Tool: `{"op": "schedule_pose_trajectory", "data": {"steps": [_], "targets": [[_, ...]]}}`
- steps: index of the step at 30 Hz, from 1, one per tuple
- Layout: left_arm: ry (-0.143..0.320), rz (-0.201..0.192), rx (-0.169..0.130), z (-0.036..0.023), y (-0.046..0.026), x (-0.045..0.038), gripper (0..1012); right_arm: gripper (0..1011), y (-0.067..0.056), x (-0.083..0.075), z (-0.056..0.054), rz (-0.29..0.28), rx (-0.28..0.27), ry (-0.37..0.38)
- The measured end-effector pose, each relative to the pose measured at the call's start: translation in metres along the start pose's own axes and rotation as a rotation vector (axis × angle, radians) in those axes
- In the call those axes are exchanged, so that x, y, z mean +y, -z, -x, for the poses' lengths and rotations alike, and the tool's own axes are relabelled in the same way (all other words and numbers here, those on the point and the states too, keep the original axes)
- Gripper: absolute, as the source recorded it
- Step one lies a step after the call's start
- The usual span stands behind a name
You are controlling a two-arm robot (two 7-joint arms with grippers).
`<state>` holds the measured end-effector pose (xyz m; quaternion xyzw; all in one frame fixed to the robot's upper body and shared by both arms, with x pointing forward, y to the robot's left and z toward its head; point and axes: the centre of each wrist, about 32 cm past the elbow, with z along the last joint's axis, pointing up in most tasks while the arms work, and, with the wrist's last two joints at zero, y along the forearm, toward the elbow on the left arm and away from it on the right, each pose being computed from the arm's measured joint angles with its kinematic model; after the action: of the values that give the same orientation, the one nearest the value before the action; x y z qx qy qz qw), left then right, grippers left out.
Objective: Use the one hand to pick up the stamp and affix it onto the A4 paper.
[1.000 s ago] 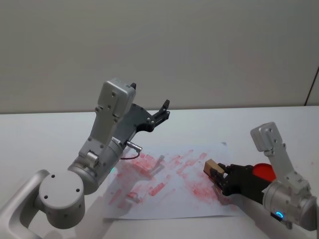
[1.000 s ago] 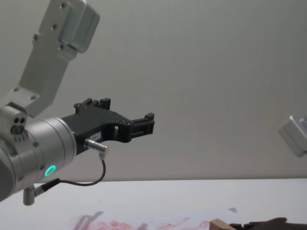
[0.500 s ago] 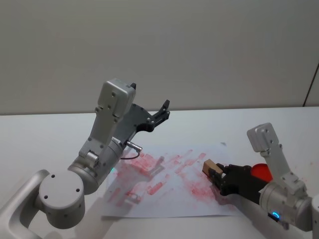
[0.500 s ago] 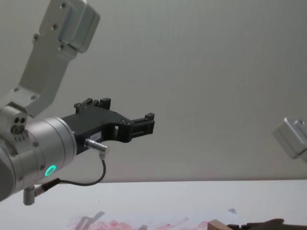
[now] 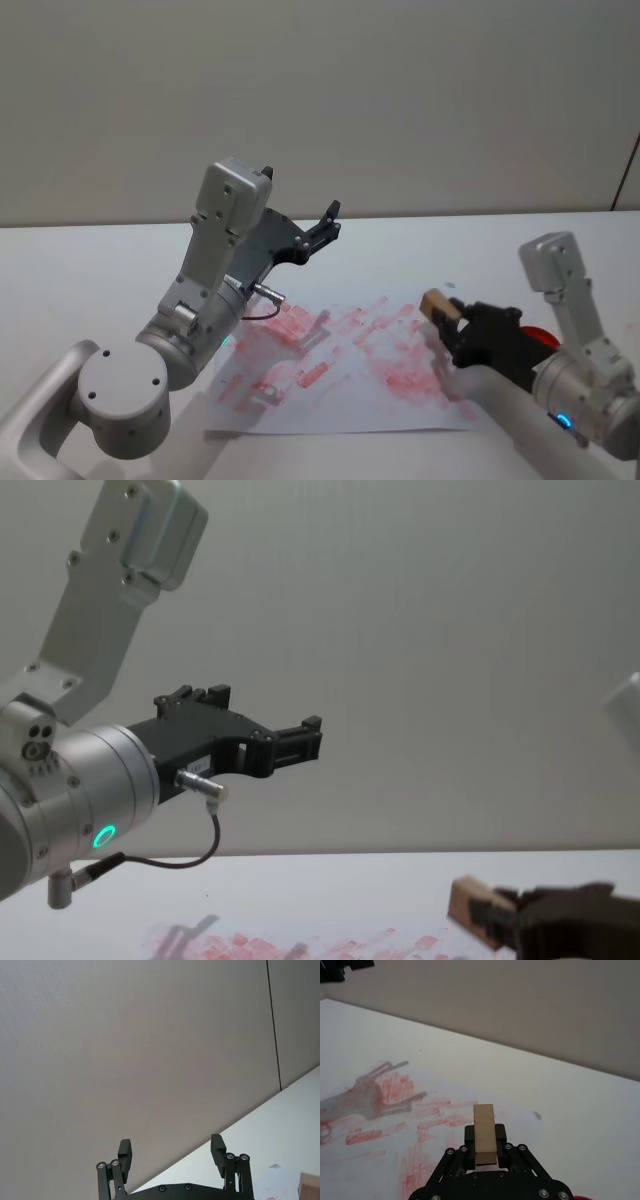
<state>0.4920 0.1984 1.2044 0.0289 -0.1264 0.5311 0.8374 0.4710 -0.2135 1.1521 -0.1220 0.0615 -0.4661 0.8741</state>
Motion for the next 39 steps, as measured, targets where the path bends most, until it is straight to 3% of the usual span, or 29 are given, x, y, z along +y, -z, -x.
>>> {"op": "schedule_pose_trajectory", "data": {"steps": [9, 16, 27, 39], "targets": [[0.000, 0.000, 0.000, 0.0000, 0.0000, 0.0000, 1001, 216, -0.007, -0.023, 0.000, -0.110, -0.017, 0.103], [0.000, 0.000, 0.000, 0.0000, 0.0000, 0.0000, 1001, 216, -0.006, -0.047, -0.001, -0.156, -0.004, 0.200], [0.000, 0.000, 0.000, 0.0000, 0.0000, 0.0000, 1001, 216, 0.001, -0.080, -0.003, -0.127, 0.051, 0.296], [0.000, 0.000, 0.000, 0.0000, 0.0000, 0.0000, 1001, 216, 0.003, -0.086, -0.011, -0.055, 0.088, 0.287]]}}
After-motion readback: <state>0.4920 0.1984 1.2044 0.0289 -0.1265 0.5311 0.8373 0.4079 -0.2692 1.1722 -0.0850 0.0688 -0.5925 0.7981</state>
